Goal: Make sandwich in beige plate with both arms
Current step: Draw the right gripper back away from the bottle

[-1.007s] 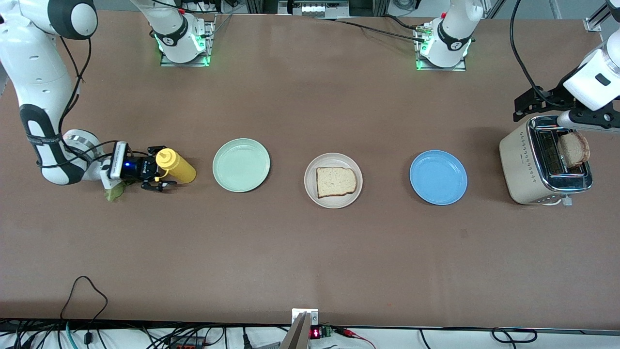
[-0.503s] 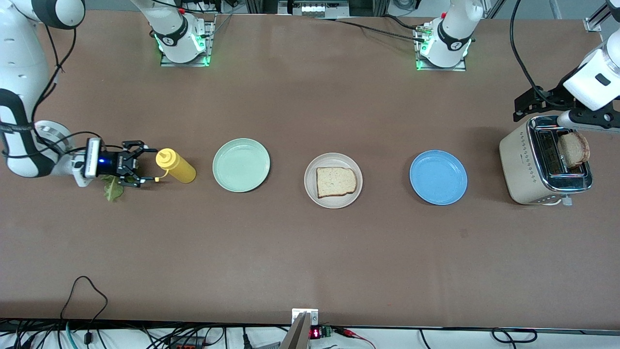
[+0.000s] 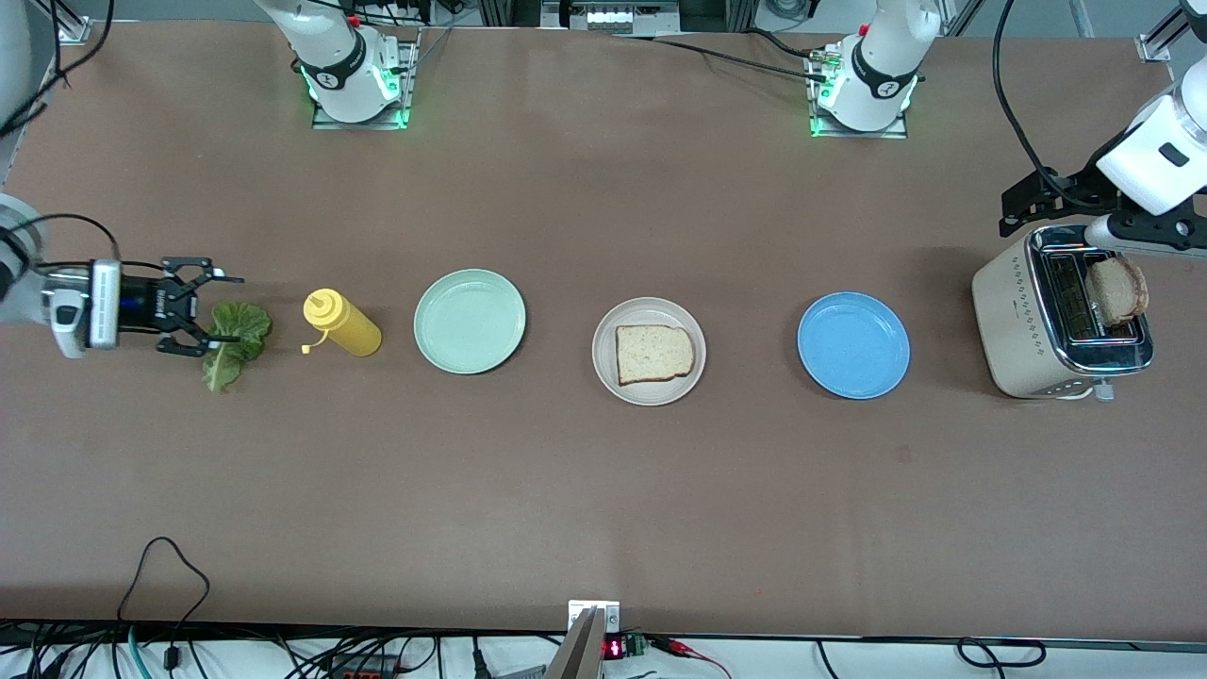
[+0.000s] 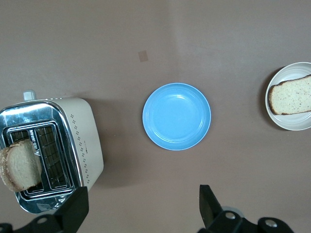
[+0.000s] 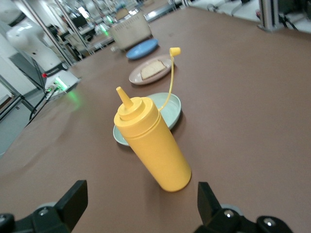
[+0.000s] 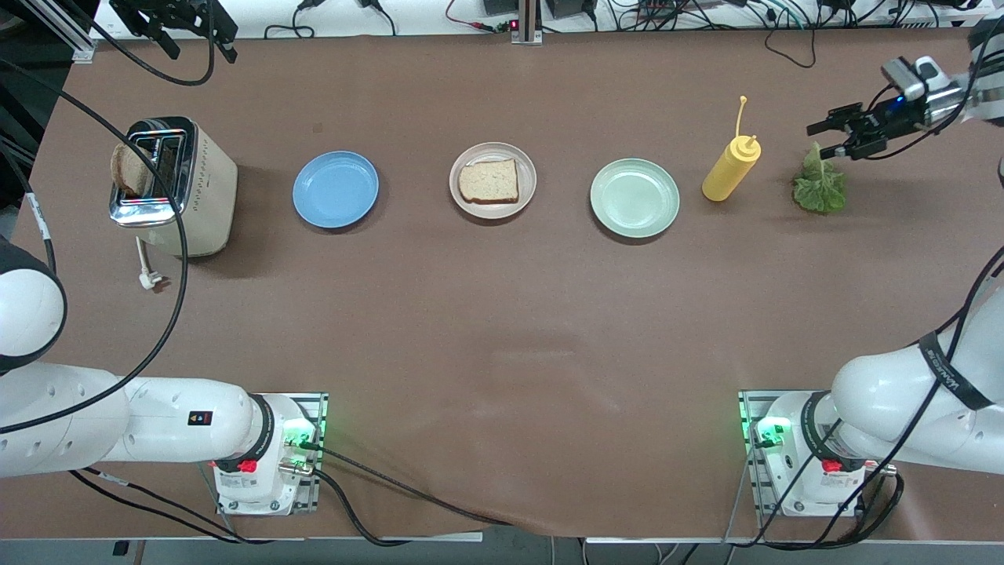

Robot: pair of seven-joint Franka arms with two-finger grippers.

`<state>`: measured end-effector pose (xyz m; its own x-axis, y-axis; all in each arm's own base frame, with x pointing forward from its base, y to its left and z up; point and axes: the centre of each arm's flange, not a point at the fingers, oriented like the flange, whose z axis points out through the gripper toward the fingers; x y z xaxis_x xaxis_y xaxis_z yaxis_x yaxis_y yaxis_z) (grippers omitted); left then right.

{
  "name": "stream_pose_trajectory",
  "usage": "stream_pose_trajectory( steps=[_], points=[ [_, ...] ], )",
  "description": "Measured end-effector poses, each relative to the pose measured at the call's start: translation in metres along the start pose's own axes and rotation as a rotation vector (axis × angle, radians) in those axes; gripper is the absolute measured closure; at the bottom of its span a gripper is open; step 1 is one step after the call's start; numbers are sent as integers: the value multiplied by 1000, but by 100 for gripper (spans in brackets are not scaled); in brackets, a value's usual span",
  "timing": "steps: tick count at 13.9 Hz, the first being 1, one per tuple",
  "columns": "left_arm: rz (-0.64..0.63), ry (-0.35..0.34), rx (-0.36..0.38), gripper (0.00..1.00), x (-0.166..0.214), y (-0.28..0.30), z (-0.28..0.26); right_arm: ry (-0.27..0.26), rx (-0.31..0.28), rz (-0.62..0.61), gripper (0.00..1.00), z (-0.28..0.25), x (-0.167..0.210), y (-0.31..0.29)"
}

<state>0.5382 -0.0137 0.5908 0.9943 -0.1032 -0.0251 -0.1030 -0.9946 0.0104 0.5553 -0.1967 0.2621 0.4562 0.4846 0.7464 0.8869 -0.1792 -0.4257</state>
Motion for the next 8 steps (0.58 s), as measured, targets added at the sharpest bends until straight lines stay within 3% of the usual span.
stream_pose_trajectory(
  steps=[4,8],
  points=[
    [0,0,0,0,0,0,0,-212,-137,180,0,-41,70,-30],
    [0,0,0,0,0,0,0,-429,-299,375,0,-39,128,-47]
  ],
)
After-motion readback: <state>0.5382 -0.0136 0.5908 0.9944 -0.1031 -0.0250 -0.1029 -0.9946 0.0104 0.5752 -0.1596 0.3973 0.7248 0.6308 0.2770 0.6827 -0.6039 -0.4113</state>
